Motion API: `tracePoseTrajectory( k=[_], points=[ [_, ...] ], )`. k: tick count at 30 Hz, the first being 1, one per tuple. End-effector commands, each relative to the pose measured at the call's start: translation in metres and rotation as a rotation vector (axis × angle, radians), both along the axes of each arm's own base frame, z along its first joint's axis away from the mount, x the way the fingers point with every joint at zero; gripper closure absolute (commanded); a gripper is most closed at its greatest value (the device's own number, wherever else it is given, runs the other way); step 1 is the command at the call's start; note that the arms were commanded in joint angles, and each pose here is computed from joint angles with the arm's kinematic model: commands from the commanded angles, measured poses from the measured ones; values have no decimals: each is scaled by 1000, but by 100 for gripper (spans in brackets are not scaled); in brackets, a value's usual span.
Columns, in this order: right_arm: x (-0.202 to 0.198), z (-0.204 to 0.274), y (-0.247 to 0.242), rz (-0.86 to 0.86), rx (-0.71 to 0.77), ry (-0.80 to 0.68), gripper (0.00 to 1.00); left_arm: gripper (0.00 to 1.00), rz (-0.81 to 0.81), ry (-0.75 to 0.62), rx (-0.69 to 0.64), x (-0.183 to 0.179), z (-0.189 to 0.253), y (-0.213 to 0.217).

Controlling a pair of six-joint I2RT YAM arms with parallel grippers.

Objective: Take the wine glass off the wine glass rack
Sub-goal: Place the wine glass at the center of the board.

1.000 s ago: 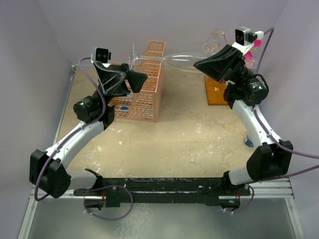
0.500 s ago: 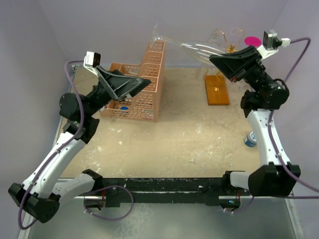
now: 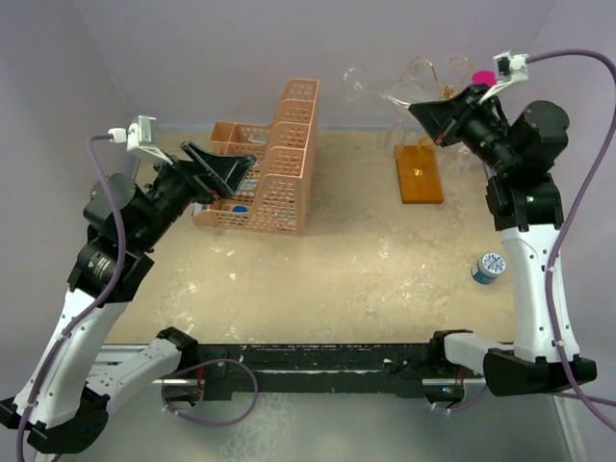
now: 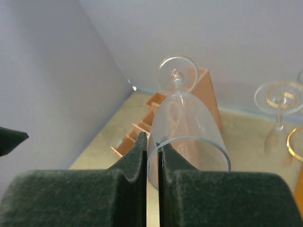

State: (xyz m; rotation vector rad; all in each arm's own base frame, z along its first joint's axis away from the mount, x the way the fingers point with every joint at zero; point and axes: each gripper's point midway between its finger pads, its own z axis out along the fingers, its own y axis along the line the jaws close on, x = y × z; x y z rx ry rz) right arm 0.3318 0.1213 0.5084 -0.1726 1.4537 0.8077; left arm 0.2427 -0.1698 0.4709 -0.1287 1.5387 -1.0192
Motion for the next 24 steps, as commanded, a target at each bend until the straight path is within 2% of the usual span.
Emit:
tracePoseTrajectory(
  k=[1, 10, 17, 24],
  points=[
    [3, -35, 1, -104, -163, 150, 100, 1, 78, 63, 116, 19, -33, 8],
    [29, -118, 36, -162, -364, 448, 100, 1, 85, 80, 135, 18, -39, 10],
    [46, -166, 67, -156, -514, 569, 100, 1, 83, 89, 145, 17, -43, 11],
    [71, -204, 99, -99, -599, 616, 100, 1, 76, 91, 153, 14, -44, 11]
  ],
)
